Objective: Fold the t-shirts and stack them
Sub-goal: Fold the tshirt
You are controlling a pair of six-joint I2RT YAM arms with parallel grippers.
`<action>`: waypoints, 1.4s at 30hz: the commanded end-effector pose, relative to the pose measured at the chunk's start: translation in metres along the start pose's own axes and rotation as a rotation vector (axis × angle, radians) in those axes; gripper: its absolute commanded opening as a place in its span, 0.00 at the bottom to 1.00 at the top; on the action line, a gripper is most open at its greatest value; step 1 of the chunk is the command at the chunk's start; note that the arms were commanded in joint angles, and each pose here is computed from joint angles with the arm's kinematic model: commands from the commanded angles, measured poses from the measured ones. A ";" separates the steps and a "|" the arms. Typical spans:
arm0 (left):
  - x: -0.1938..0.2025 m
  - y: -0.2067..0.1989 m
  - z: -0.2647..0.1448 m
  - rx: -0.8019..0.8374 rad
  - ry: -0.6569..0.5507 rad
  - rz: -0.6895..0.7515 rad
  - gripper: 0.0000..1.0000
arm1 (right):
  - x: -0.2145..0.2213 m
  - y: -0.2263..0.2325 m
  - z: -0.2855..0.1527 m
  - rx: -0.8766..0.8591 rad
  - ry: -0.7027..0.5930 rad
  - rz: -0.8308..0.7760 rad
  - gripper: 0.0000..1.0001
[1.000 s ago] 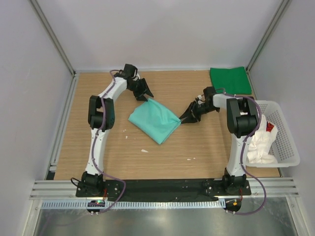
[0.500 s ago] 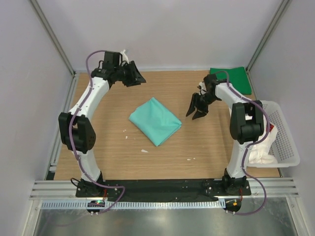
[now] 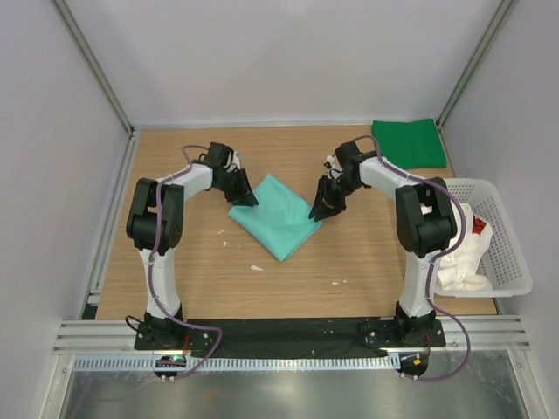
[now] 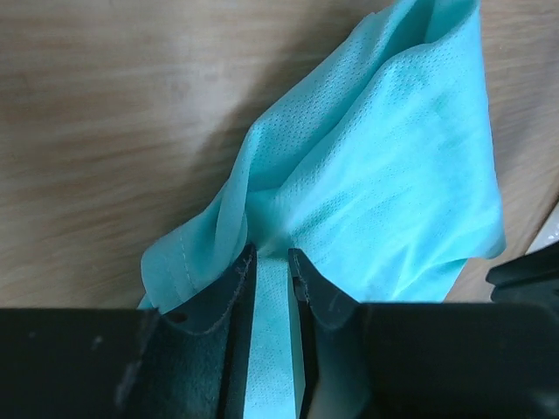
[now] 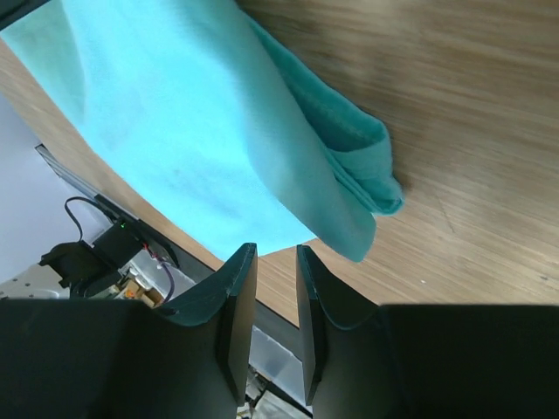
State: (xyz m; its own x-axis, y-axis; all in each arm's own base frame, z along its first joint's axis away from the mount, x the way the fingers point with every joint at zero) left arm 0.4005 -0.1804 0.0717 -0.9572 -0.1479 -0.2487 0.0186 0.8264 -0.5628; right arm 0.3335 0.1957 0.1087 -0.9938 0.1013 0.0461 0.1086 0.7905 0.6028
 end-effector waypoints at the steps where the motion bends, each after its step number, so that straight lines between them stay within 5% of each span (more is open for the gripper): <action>1: 0.007 -0.014 -0.021 -0.010 -0.077 0.039 0.23 | 0.007 0.007 -0.016 -0.035 -0.046 -0.031 0.31; 9: 0.094 -0.057 -0.048 0.025 -0.027 0.021 0.25 | 0.026 -0.006 -0.015 -0.018 0.000 -0.057 0.31; 17: 0.067 -0.065 -0.113 0.034 -0.177 0.051 0.36 | 0.048 0.017 -0.007 -0.123 0.094 -0.137 0.30; 19: 0.060 -0.060 -0.102 0.072 -0.149 0.035 0.36 | 0.053 0.033 0.007 -0.142 0.137 -0.145 0.30; 22: 0.047 -0.047 -0.077 0.150 -0.062 -0.026 0.21 | 0.047 0.069 0.025 -0.204 0.150 -0.161 0.29; 28: 0.040 -0.041 -0.052 0.200 -0.022 -0.055 0.12 | 0.038 0.108 0.055 -0.328 0.205 -0.162 0.13; 42: 0.079 0.027 -0.025 0.075 0.066 -0.114 0.06 | 0.097 0.046 0.071 -0.282 0.348 -0.121 0.09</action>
State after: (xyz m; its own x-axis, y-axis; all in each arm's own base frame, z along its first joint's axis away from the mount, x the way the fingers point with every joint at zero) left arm 0.3205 -0.1623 0.0644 -0.9683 -0.2264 -0.1059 -0.1057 0.7549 -0.6473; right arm 0.2567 0.2976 0.0662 -0.9494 -0.2022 0.2405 0.0693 0.6120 0.7878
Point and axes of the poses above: each gripper's point midway between its finger pads, its own z axis out along the fingers, its own y axis along the line the jaws close on, x = y × z, the point moved 5 cm from there along -z, back along the fingers, and after that the axes turned 3 degrees about z, right-handed, at the moved point
